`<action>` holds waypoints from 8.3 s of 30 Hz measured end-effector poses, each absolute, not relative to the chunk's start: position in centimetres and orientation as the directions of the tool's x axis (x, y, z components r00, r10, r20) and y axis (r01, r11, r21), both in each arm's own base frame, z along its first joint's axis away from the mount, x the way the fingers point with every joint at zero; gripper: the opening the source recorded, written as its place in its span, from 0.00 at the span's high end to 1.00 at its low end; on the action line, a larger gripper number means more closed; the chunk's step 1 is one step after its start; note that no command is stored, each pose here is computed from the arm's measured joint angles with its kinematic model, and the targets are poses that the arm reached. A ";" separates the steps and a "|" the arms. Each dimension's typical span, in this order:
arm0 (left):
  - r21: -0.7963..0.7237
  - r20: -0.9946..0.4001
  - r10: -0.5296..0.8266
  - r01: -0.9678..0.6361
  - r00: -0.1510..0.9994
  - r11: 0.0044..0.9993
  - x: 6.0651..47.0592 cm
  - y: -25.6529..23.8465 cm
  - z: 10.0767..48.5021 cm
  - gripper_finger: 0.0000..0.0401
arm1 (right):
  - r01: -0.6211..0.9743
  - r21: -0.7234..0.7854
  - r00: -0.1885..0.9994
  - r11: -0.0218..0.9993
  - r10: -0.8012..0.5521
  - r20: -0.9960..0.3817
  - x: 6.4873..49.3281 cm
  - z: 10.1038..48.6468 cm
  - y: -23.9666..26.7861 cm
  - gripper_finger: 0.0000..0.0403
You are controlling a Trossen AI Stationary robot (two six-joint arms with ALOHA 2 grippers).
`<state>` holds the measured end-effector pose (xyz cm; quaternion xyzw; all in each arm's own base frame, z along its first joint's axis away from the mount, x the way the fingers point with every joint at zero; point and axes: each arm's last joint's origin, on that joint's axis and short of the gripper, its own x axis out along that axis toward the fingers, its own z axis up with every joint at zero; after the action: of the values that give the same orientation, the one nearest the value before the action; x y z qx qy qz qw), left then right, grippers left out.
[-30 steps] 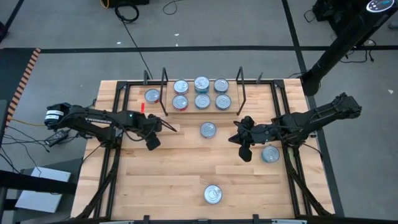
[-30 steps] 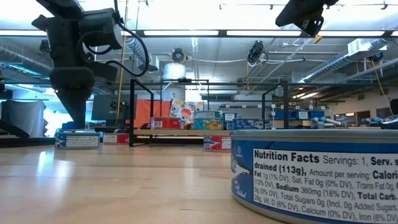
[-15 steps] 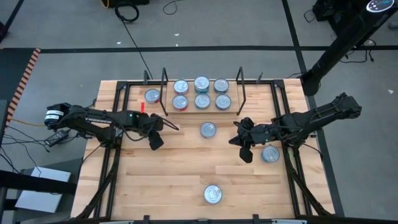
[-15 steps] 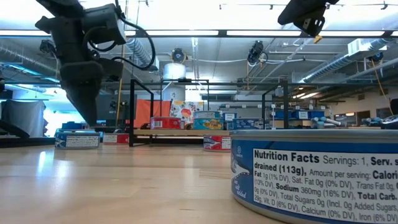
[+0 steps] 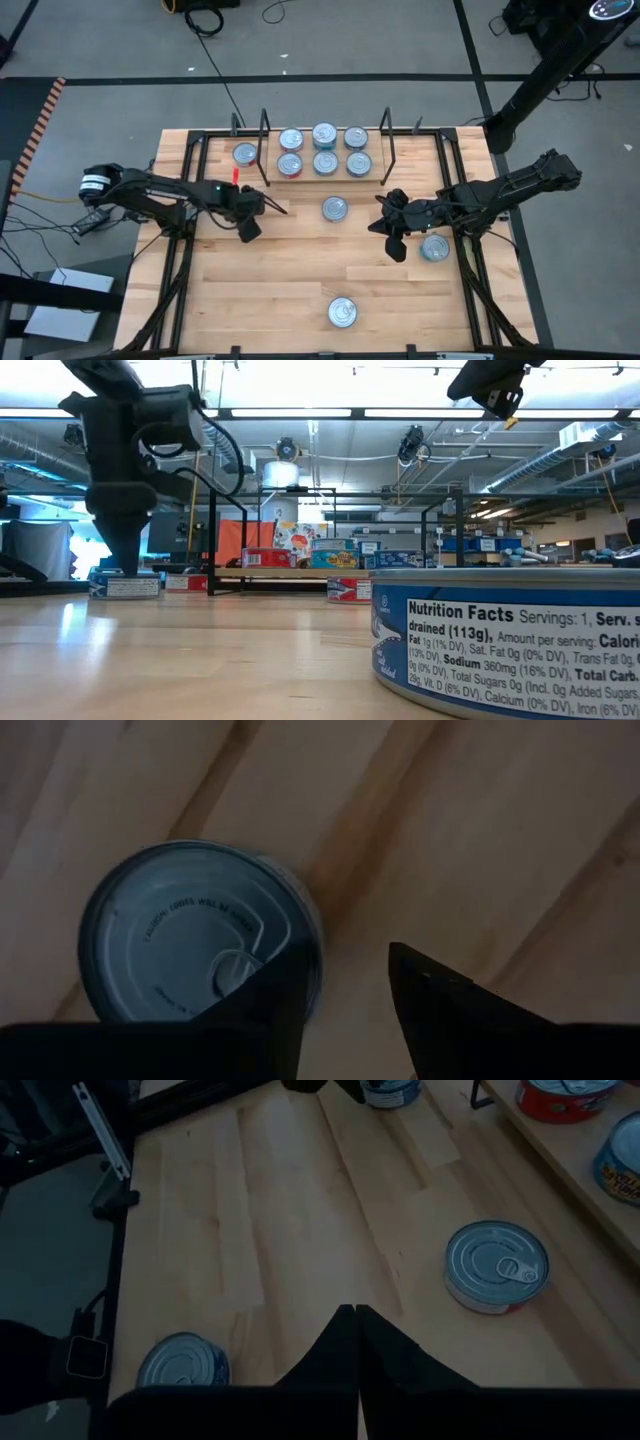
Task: Stack canned seafood by type on shelf
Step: Stack the blue tuna can on top of the other blue tuna can on the shelf
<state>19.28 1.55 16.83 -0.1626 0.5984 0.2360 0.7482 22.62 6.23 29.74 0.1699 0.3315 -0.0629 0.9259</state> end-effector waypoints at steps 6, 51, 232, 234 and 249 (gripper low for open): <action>0.116 -0.969 0.215 -0.549 0.119 0.828 20.0 1.8 15.7 0.68 | 0.229 0.269 0.770 0.935 -0.005 -0.638 22.6 29.7 6.2 0.99; -0.008 -0.978 0.079 -0.413 0.192 0.911 24.6 0.2 18.6 0.71 | 0.198 0.258 0.771 0.946 0.012 -0.636 22.6 29.8 6.3 0.99; -0.406 -0.433 -0.162 -0.032 0.887 0.913 28.3 -4.8 8.3 1.00 | 0.358 0.655 0.718 0.666 0.252 -0.649 36.7 18.0 6.6 0.98; -0.402 -0.438 -0.168 -0.025 0.883 0.915 28.3 -4.8 8.3 1.00 | 0.360 0.664 0.726 0.656 0.250 -0.640 36.8 18.1 6.4 0.98; -0.374 -0.490 -0.152 -0.050 0.859 0.926 28.1 -4.7 7.8 1.00 | 0.446 0.653 0.715 0.613 0.194 -0.671 36.8 17.6 5.0 0.98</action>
<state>28.12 -4.66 7.83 -0.1904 0.2645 -0.0269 0.9450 36.81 5.00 17.61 0.4333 0.3693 -0.0769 0.8185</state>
